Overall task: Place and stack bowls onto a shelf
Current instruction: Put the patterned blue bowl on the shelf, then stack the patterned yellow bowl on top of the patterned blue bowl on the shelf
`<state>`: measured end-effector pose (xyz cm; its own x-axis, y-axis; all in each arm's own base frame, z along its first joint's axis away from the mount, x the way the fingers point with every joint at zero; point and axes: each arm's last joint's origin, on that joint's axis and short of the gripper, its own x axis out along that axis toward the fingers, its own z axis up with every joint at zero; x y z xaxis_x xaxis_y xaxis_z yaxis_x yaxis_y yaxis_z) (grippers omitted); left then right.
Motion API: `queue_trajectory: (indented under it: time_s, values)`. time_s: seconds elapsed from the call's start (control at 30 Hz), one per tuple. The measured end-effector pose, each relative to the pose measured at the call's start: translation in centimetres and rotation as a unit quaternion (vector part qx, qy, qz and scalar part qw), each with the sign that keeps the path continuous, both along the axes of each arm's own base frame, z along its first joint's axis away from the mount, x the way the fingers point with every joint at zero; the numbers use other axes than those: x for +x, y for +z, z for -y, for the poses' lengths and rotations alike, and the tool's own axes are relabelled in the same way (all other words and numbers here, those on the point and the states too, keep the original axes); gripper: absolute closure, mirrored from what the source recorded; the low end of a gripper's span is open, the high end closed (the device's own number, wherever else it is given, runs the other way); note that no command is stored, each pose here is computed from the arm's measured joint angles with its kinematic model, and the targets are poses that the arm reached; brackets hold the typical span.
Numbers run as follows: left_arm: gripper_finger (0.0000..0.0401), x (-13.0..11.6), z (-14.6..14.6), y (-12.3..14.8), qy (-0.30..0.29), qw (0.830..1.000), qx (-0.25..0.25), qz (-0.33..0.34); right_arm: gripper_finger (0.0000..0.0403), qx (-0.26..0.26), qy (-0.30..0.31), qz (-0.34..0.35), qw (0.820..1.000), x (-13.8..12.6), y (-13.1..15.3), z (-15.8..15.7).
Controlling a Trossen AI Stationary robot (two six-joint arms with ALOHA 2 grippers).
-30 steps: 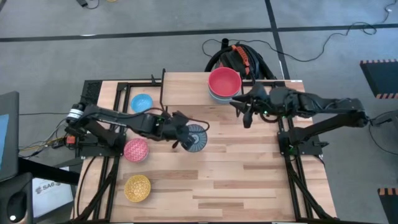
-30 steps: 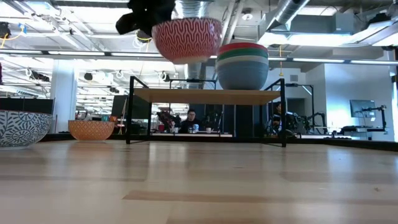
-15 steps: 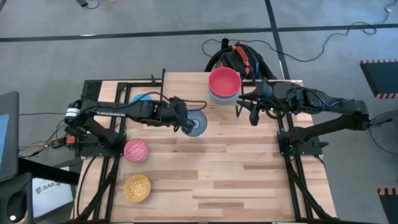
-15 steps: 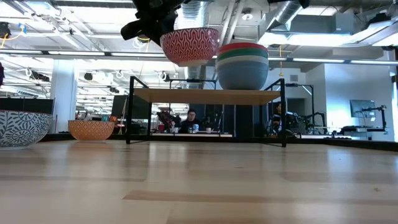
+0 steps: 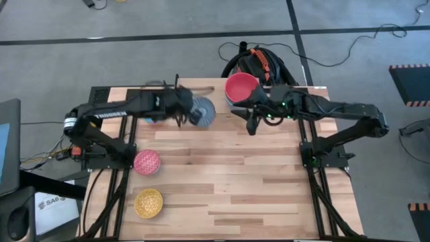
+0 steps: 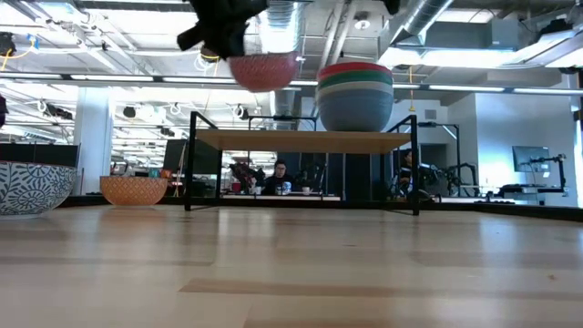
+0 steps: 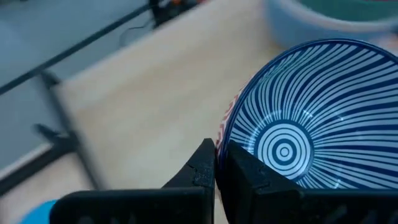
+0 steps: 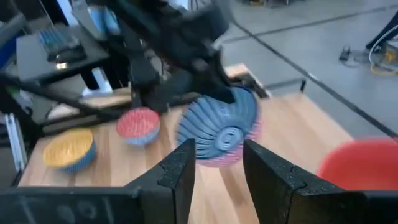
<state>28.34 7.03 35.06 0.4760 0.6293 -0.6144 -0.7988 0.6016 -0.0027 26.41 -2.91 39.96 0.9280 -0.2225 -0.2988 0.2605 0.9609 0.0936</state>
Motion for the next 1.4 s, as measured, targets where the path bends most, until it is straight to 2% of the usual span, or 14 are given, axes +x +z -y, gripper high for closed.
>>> queue_trajectory:
  time_s: [0.13, 0.33, 0.53, 0.77, 0.9, 1.0, 1.2, 1.4]
  values:
    - [0.0401, -1.5, -4.2, 0.2, 0.034, 0.999, -0.002, -0.011, 0.024, 0.0, -0.001, 0.004, 1.0, 0.9, 1.2, 0.1]
    - [0.0401, -2.7, -9.3, -0.9, 0.04, 0.998, -0.039, -0.021, 0.024, 0.003, -0.04, -0.018, 0.999, 2.0, 1.5, 0.4]
    - [0.0393, -3.8, -12.0, -1.7, 0.06, 0.996, -0.054, -0.034, 0.024, 0.035, -0.056, -0.035, 0.997, 2.2, 0.9, 0.4]
    - [0.0384, -2.1, -13.9, -3.7, 0.038, 0.997, -0.063, -0.027, 0.024, 0.042, -0.071, -0.033, 0.996, 2.1, 0.9, 0.7]
    - [0.0381, -2.0, -14.1, -4.1, 0.042, 0.996, -0.073, -0.026, 0.024, 0.044, -0.075, -0.045, 0.995, 2.0, 0.7, 0.8]
    - [0.0364, -2.1, -14.0, -3.8, 0.042, 0.996, -0.075, -0.019, 0.024, 0.043, -0.076, -0.053, 0.995, 2.0, 0.5, 0.9]
    - [0.0283, -3.7, -12.4, -0.4, 0.046, 0.996, -0.056, 0.053, 0.024, 0.034, -0.05, -0.07, 0.996, 1.9, 0.3, 1.1]
    - [0.0204, -5.4, -8.0, 3.5, 0.014, 0.993, -0.026, 0.113, 0.024, 0.038, 0.004, -0.105, 0.994, 3.3, -1.2, 1.0]
